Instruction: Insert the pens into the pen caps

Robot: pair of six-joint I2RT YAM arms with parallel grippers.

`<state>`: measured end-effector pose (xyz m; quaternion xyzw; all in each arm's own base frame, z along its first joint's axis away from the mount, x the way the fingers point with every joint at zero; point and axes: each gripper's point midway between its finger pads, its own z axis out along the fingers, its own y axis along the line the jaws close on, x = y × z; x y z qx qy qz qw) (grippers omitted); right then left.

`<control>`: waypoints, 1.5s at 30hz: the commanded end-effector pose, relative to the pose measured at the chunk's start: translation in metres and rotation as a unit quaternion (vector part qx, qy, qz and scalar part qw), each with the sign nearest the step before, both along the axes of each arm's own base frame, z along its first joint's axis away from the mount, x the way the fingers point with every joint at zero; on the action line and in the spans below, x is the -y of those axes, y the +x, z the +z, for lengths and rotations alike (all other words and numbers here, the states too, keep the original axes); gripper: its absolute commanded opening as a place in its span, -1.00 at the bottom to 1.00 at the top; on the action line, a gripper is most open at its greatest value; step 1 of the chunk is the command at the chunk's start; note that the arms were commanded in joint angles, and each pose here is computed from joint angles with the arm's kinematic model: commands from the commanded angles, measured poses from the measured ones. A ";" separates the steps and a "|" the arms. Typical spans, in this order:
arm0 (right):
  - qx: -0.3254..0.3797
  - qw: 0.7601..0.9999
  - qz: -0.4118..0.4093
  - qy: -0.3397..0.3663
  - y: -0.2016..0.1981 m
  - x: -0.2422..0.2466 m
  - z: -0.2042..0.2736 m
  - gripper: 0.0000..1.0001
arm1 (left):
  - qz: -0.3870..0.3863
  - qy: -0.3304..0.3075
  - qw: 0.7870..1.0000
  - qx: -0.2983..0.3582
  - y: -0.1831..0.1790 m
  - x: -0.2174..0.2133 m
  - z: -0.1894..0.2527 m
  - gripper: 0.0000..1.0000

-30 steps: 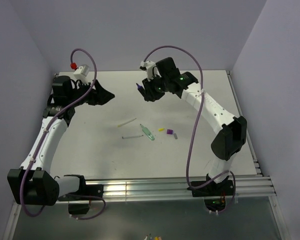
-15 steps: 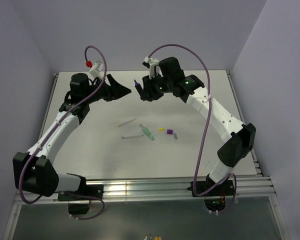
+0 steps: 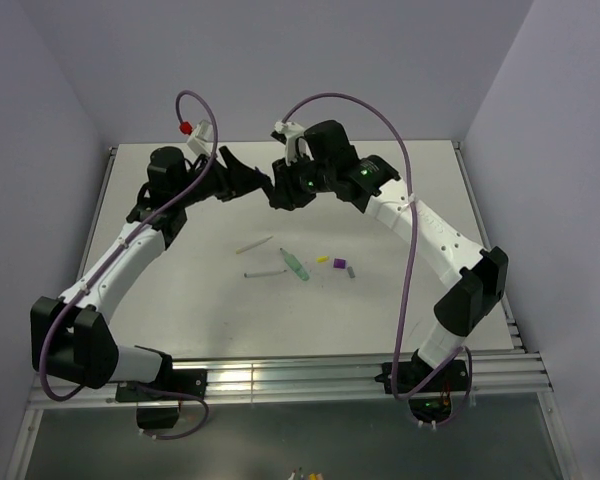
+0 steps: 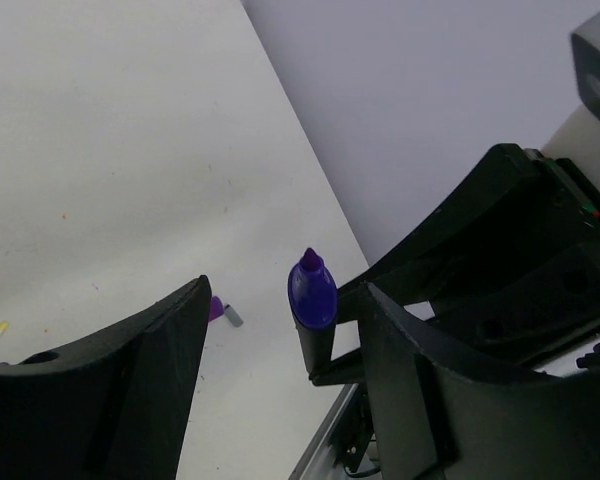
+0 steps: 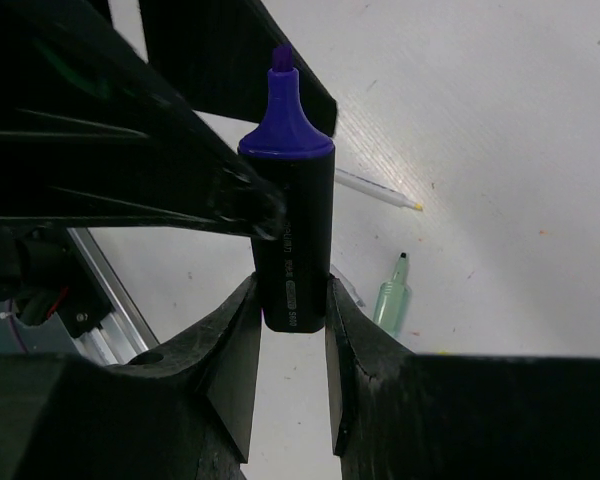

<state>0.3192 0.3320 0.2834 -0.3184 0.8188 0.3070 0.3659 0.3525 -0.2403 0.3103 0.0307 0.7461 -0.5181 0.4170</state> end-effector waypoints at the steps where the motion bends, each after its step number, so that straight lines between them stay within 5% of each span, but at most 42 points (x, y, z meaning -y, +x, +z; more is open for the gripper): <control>1: 0.036 0.999 -0.007 0.022 0.002 -0.009 0.022 -1.00 | 0.000 -0.003 1.000 0.004 0.001 0.007 0.001 0.30; 6: 0.034 0.999 -0.004 0.022 0.003 -0.016 0.022 -1.00 | -0.009 -0.023 0.999 -0.025 -0.002 0.013 -0.008 0.12; 12: 0.031 0.999 0.008 0.020 0.001 -0.022 0.019 -1.00 | -0.023 -0.029 0.999 -0.033 -0.005 0.017 -0.009 -0.77; 13: 0.020 0.999 0.034 0.025 -0.008 -0.026 0.018 -0.60 | -0.028 -0.028 0.999 -0.032 -0.006 0.017 -0.009 -0.99; 16: -0.001 0.993 0.113 0.047 -0.032 -0.028 0.027 0.47 | -0.066 -0.024 0.997 -0.009 -0.014 0.021 -0.003 -0.99; 19: -0.020 0.986 0.147 0.080 -0.037 -0.011 0.041 0.91 | -0.156 -0.042 0.986 0.049 -0.038 0.028 0.016 -0.99; 24: -0.102 0.960 0.205 0.162 -0.056 0.017 0.053 0.76 | -0.208 -0.129 0.964 0.106 -0.078 0.026 0.046 -0.99; 37: -0.154 0.915 0.233 0.292 -0.105 0.019 0.087 0.34 | -0.191 -0.180 0.955 0.138 -0.081 0.025 0.075 -0.99; 45: -0.164 0.916 0.215 0.295 -0.088 0.009 0.077 0.20 | -0.202 -0.191 0.953 0.118 -0.087 0.031 0.078 -0.99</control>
